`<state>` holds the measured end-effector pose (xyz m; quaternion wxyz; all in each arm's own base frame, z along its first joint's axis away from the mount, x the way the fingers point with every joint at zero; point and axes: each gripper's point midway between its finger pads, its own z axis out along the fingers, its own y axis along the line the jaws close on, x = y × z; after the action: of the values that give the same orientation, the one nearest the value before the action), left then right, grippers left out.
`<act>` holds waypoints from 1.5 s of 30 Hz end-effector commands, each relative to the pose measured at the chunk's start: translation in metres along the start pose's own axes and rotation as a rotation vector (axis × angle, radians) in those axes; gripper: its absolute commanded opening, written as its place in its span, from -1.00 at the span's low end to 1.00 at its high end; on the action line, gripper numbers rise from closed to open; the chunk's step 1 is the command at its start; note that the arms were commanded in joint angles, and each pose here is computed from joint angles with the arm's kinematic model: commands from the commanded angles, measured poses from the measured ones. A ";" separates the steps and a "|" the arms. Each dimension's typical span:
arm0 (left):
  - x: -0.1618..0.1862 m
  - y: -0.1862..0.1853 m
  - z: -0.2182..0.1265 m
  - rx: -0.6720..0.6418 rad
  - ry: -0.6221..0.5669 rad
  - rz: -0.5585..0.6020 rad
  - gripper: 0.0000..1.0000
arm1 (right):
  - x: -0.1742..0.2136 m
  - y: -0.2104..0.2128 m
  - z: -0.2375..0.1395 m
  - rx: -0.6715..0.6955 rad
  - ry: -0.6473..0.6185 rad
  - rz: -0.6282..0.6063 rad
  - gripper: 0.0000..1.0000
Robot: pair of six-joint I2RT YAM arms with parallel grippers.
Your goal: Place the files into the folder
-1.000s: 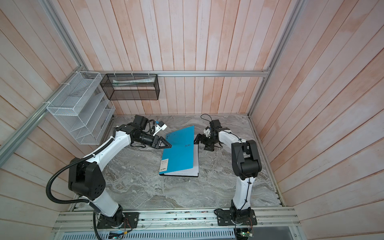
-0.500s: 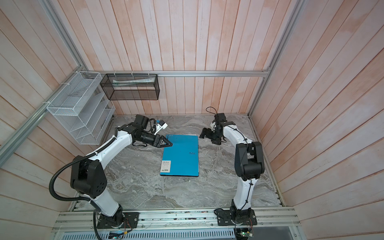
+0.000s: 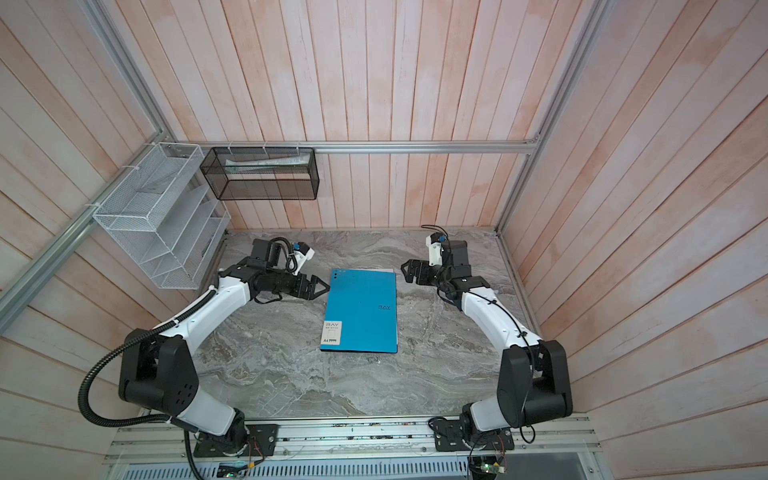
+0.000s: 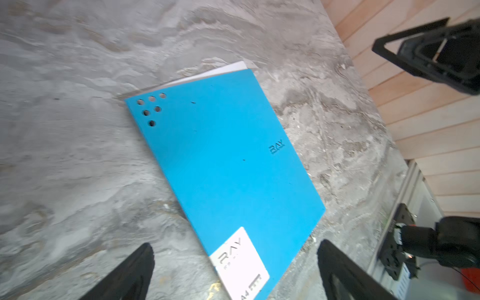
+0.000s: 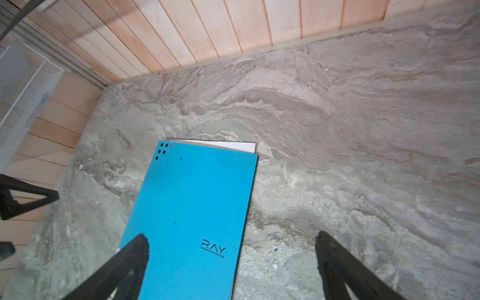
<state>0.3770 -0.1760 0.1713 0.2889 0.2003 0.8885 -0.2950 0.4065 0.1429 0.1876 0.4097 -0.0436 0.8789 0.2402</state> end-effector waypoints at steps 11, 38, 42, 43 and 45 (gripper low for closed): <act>0.002 0.094 -0.050 -0.179 -0.363 -0.078 1.00 | -0.021 -0.047 -0.038 0.258 -0.384 -0.271 0.96; 0.046 0.160 -0.090 -0.364 -0.713 -0.080 1.00 | 0.025 -0.142 -0.071 0.417 -0.538 -0.196 0.96; 0.048 0.155 -0.101 -0.380 -0.758 -0.043 1.00 | 0.041 -0.144 -0.081 0.411 -0.591 -0.175 0.96; 0.049 0.151 -0.102 -0.379 -0.762 -0.022 1.00 | 0.040 -0.142 -0.087 0.410 -0.619 -0.190 0.96; 0.047 0.144 -0.106 -0.390 -0.773 0.066 1.00 | 0.041 -0.144 -0.090 0.430 -0.625 -0.204 0.96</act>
<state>0.3781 0.0090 0.1297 0.5977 0.0020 0.7785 -0.1914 0.3548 -0.0188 0.1232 0.6318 0.0351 0.7743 0.0099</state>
